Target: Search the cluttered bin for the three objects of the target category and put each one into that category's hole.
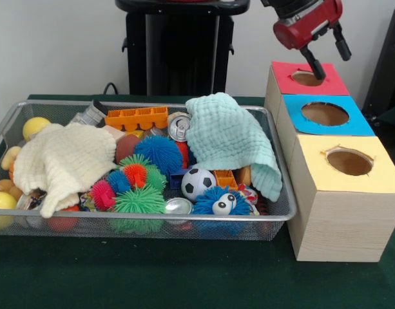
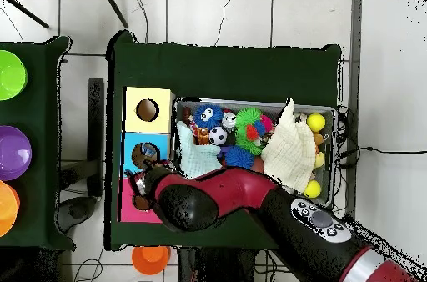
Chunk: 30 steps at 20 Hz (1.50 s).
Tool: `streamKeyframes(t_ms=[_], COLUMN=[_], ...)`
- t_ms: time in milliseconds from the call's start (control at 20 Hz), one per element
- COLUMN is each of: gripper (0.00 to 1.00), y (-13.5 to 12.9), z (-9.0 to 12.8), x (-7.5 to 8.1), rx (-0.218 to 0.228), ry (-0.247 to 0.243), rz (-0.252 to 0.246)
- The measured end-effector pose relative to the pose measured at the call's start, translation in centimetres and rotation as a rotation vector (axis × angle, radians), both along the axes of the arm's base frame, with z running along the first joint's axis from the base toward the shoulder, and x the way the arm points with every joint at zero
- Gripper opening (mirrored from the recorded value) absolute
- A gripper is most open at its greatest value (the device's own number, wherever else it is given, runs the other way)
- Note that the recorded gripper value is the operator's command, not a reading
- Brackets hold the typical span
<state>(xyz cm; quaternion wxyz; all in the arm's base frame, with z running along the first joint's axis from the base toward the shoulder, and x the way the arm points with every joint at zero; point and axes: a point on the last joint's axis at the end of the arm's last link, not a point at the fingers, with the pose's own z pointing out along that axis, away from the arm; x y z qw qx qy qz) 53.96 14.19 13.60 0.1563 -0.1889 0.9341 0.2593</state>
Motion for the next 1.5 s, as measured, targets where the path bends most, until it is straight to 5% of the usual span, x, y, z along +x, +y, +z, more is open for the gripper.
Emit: streamKeyframes(t_ms=[250, 400, 600, 1500], gripper=[1.00, 1.00, 1.00, 1.00], y=[-1.6, -3.4, -4.9, -11.4], z=[0.4, 1.2, 2.1, 2.2], x=[-0.8, -1.7, -1.7, 3.6], rx=[-0.151, -0.306, -0.403, -0.578], ry=[0.033, 0.052, 0.043, -0.090], rz=[0.042, 0.100, 0.125, 0.092])
